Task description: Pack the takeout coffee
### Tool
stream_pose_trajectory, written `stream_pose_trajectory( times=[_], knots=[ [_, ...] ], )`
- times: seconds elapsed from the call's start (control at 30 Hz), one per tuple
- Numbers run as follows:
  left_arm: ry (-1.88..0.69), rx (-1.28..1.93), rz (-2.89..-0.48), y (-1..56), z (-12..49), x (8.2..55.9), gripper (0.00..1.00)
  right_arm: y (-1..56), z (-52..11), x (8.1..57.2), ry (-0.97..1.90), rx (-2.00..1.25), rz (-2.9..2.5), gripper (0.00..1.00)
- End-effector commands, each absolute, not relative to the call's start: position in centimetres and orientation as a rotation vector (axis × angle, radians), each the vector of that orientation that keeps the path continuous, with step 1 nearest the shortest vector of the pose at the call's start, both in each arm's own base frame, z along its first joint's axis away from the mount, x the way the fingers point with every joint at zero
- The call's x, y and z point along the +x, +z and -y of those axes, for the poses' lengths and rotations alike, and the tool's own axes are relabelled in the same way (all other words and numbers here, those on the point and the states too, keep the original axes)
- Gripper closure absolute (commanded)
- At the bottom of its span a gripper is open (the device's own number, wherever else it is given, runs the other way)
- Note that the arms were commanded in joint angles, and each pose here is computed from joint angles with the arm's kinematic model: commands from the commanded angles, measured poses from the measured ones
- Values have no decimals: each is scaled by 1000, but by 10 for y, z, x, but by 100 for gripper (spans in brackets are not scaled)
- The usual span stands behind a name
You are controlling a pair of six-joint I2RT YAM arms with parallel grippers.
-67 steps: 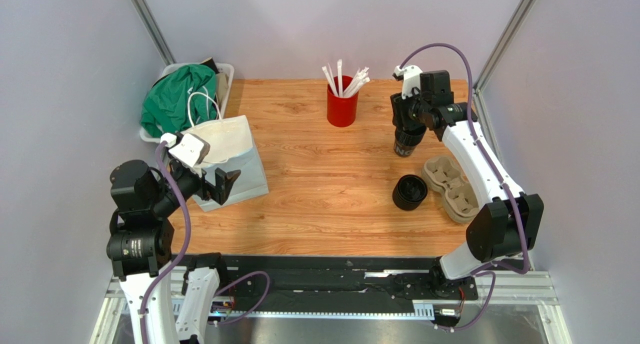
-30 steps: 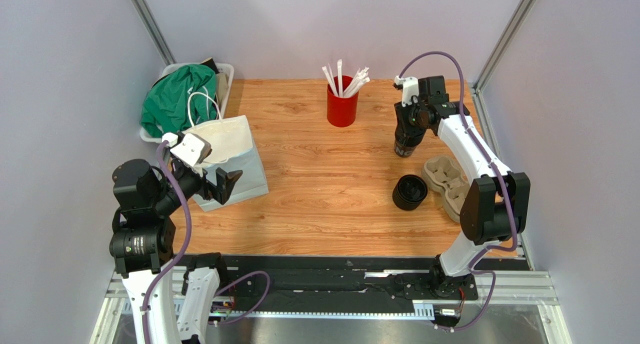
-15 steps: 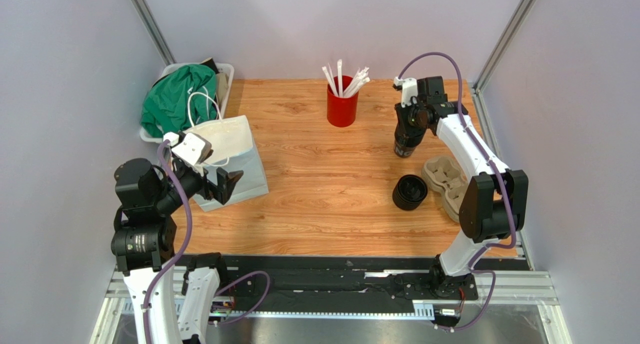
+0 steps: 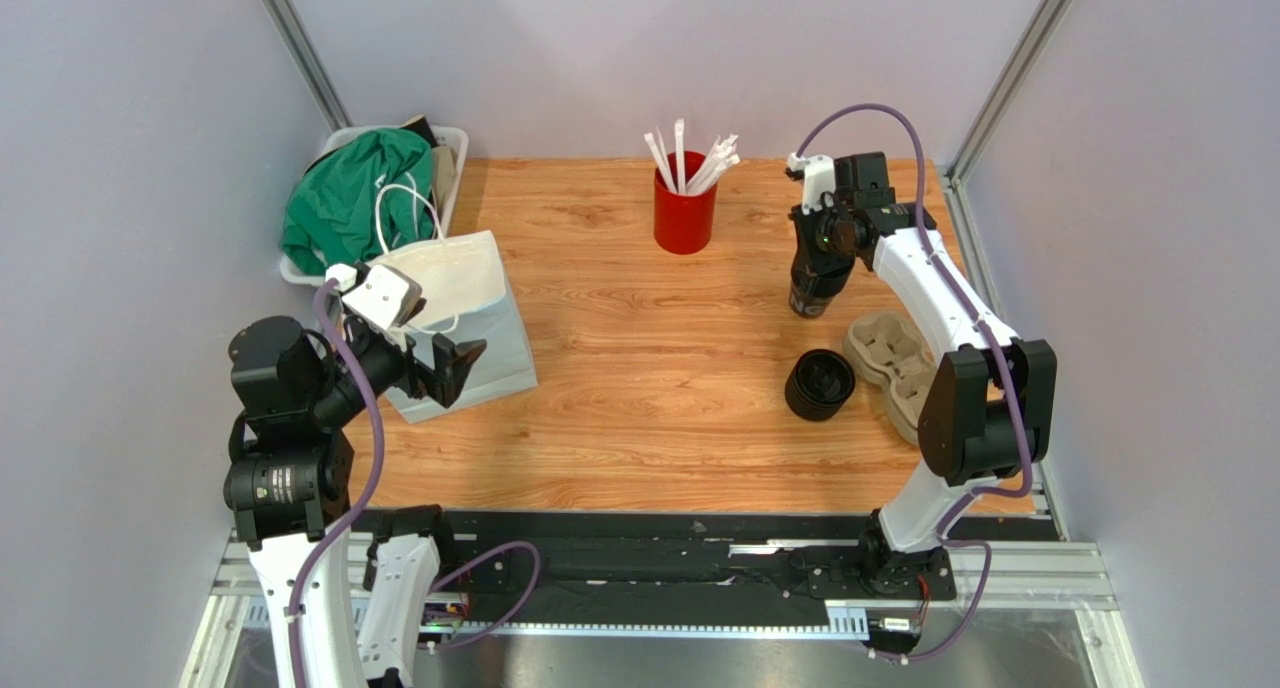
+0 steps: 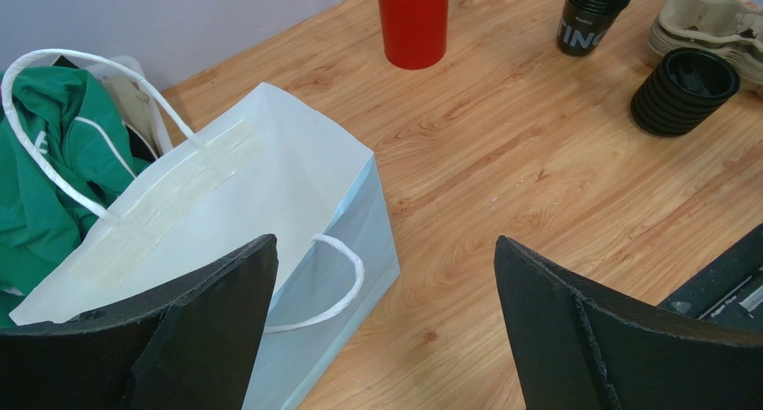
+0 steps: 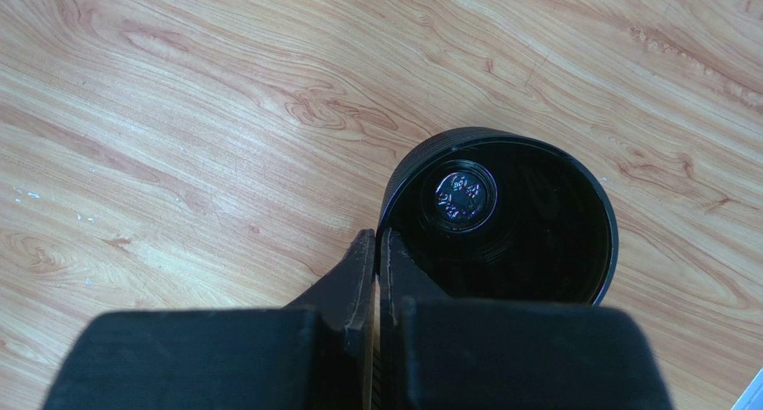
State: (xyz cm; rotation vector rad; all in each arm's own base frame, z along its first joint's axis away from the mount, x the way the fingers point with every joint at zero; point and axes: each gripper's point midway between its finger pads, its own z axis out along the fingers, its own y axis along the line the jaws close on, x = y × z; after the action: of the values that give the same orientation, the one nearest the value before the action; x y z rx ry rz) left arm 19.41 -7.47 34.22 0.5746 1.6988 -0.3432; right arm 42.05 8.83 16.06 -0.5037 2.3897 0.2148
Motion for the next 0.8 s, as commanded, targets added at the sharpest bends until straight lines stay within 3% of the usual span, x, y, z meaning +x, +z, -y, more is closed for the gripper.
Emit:
stream_pose_trajectory(
  times=[0.0,0.77],
  knots=[
    [-351,576,-1668,349,76,195,1,190,-90,433,200,-493,-2296,100],
    [-352,568,-1665,349,76,195,1,223,-86,433,60,-505,-2181,100]
  ],
)
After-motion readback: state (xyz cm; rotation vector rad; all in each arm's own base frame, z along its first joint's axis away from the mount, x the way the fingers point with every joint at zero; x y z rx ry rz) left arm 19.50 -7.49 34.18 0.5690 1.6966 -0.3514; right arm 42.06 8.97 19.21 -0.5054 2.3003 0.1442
